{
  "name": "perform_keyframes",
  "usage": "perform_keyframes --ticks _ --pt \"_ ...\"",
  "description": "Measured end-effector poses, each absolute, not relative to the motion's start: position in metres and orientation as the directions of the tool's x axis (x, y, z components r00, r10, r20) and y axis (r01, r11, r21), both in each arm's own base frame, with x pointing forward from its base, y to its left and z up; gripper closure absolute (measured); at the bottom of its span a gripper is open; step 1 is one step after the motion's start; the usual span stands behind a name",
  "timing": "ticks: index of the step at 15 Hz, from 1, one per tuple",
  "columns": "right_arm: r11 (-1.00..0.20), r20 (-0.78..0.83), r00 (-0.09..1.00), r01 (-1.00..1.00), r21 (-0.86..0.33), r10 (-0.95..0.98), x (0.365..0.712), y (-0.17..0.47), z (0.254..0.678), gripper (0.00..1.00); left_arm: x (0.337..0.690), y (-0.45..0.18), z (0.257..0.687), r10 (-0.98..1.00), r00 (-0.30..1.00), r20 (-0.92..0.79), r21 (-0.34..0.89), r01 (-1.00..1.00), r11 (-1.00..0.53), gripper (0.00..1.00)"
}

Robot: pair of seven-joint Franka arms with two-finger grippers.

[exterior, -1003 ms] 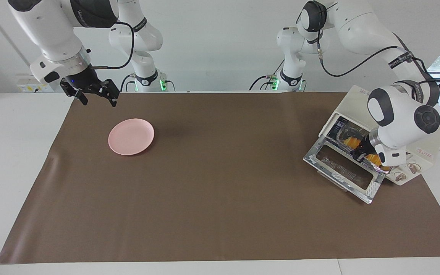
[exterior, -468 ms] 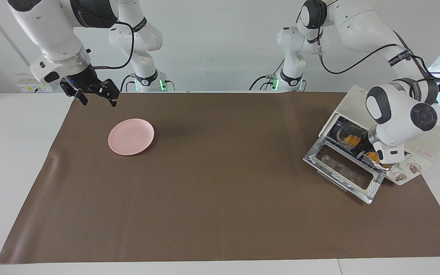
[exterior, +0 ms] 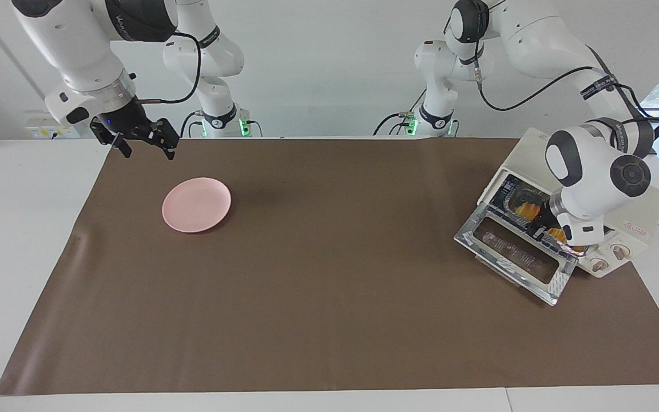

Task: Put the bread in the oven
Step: 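Open the left gripper and release the tray inside the oven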

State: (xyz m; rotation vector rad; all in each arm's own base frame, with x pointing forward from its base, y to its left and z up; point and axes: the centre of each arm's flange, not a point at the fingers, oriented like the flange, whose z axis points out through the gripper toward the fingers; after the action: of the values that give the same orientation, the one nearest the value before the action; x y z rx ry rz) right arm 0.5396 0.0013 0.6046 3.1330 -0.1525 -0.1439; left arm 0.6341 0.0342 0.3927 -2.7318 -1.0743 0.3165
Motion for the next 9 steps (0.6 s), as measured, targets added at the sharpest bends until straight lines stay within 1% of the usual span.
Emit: perform_keyframes --ticks 2,9 --pt "-0.995 -0.091 0.991 -0.097 0.006 -0.097 0.540 0.001 0.605 0.00 0.635 0.033 0.392 0.681 0.721 -0.127 -0.248 0.642 -0.725 0.81" --pt "-0.995 -0.091 0.991 -0.097 0.006 -0.097 0.540 0.001 0.605 0.00 0.637 0.020 0.392 0.653 0.750 -0.105 -0.257 0.614 -0.746 0.08"
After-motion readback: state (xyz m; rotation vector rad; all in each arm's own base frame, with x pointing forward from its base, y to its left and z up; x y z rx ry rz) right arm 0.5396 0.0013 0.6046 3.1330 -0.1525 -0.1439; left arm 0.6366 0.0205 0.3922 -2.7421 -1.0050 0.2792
